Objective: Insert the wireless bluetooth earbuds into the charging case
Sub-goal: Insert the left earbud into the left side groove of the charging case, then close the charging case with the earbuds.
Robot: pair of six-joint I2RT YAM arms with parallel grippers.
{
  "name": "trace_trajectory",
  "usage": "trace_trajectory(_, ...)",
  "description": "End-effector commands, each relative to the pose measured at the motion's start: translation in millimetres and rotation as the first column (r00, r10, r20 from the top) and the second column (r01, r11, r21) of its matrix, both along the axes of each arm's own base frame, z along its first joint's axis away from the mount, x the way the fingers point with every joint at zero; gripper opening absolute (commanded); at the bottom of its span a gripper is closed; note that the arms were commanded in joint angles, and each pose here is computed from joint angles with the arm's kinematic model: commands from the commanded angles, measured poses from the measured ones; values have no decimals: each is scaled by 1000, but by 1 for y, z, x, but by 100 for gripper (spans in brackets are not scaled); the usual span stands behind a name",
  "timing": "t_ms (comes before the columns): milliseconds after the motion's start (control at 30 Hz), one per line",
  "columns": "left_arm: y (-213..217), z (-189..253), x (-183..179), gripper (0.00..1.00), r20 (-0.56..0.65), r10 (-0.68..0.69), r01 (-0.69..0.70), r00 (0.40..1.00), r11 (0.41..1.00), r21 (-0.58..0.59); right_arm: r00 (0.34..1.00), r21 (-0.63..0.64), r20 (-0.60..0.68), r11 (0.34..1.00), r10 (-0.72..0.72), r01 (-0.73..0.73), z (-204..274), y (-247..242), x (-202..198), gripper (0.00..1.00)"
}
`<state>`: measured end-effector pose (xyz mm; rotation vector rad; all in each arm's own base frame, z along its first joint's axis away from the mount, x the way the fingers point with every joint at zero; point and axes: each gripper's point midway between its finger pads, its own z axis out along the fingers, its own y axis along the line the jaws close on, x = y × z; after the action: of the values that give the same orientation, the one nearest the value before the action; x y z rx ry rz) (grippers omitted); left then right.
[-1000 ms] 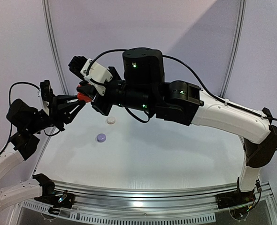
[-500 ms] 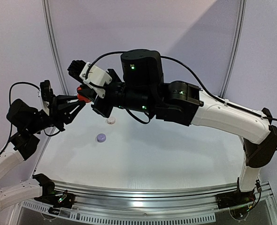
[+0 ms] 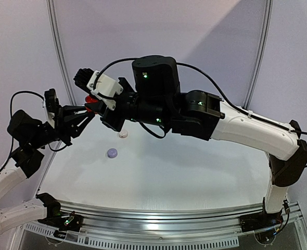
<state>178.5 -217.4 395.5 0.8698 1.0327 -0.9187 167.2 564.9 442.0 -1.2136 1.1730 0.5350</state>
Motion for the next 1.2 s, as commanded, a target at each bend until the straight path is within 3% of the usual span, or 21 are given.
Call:
trace_trajectory(0, -1, 4, -1, 0, -11, 0, 0, 1000, 1000, -10, 1000, -6, -7, 1000, -9, 9, -2, 3, 2, 27)
trace_trajectory(167, 2, -45, 32, 0, -117, 143, -134, 983, 987, 84, 997, 109, -24, 991, 78, -75, 42, -2, -14, 31)
trace_trajectory(233, 7, -68, 47, 0, -46, 245, -232, 969, 955, 186, 990, 160, -43, 979, 136, -127, 56, -4, -25, 33)
trace_trajectory(300, 15, -85, 61, 0, 121, 340, -361, 933, 887, 288, 984, 218, -54, 964, 168, -153, 76, -13, -31, 35)
trace_trajectory(367, 25, -92, 71, 0, 386, 367, -506, 846, 782, 365, 984, 256, -85, 958, 156, -130, 86, -20, -29, 36)
trace_trajectory(433, 31, -94, 74, 0, 643, 303, -635, 703, 675, 376, 987, 260, -130, 964, 95, -58, 84, -25, -15, 37)
trace_trajectory(500, 37, -94, 78, 0, 860, 180, -771, 478, 555, 313, 983, 238, -185, 971, 10, 35, 71, -28, 4, 37)
trace_trajectory(567, 40, -92, 79, 0, 960, 53, -854, 274, 473, 218, 971, 213, -234, 972, -50, 101, 58, -30, 21, 40)
trace_trajectory(633, 38, -88, 75, 0, 985, -19, -872, 173, 462, 162, 945, 182, -311, 970, -102, 165, 40, -30, 37, 41)
trace_trajectory(800, 29, -99, 55, 0, 985, -172, -861, 22, 498, 106, 834, 39, -513, 965, -204, 260, -28, -14, 66, 44)
trace_trajectory(967, 25, -121, 44, 0, 968, -252, -836, 24, 525, 158, 793, -35, -575, 974, -202, 223, -74, 10, 65, 42)
trace_trajectory(1167, 22, -130, 44, 0, 958, -278, -822, 63, 529, 208, 758, -71, -644, 995, -104, 76, -102, 30, 42, 22)
